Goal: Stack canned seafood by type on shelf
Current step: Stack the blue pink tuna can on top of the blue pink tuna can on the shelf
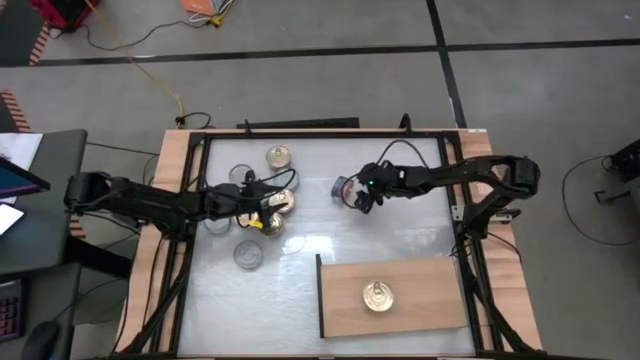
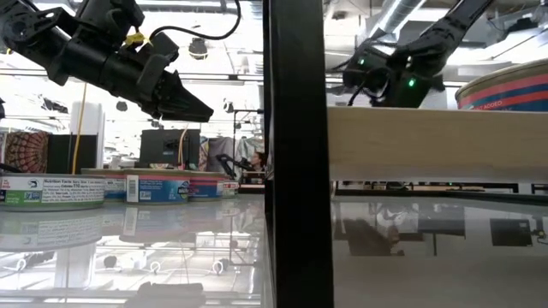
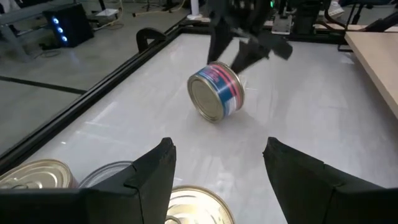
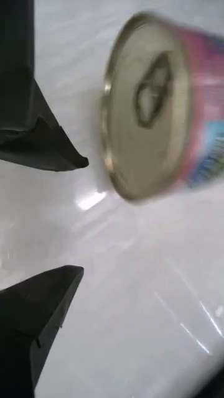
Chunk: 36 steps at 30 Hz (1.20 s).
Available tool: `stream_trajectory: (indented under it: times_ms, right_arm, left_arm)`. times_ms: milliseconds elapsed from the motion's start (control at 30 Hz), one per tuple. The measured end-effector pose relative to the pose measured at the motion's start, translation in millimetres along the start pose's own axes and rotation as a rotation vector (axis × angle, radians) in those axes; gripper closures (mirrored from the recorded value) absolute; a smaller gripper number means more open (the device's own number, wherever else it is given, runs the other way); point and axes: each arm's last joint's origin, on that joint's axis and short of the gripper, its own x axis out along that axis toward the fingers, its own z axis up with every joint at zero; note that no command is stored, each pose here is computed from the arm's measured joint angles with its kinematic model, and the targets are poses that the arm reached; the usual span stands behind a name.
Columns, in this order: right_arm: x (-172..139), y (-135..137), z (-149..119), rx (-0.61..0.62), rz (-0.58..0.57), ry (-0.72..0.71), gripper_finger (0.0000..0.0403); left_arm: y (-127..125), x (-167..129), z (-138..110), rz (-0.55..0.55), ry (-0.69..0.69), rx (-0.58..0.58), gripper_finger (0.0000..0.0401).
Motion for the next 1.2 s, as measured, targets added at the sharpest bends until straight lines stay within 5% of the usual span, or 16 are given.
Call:
stream_trajectory:
  times_ms: [267, 767, 967, 1200]
  right_arm:
    - [-35, 7, 14, 0.01, 0.032, -0.16, 0.0117]
    - [-49, 72, 22, -0.105, 0.038, -0.515, 0.0116]
    - [-36, 79, 16, -0.321, -0.016, -0.456, 0.0116]
    - [-48, 75, 58, -0.491, 0.095, -0.191, 0.0116]
  left_arm:
    - [0, 0, -1, -0.006, 0.011, -0.003, 0.0168]
    - [0, 0, -5, -0.018, 0.05, 0.02, 0.0168]
    - [-1, 0, -5, -0.031, 0.051, 0.004, 0.0168]
    - [-1, 0, -5, -0.048, 0.056, 0.0, 0.0168]
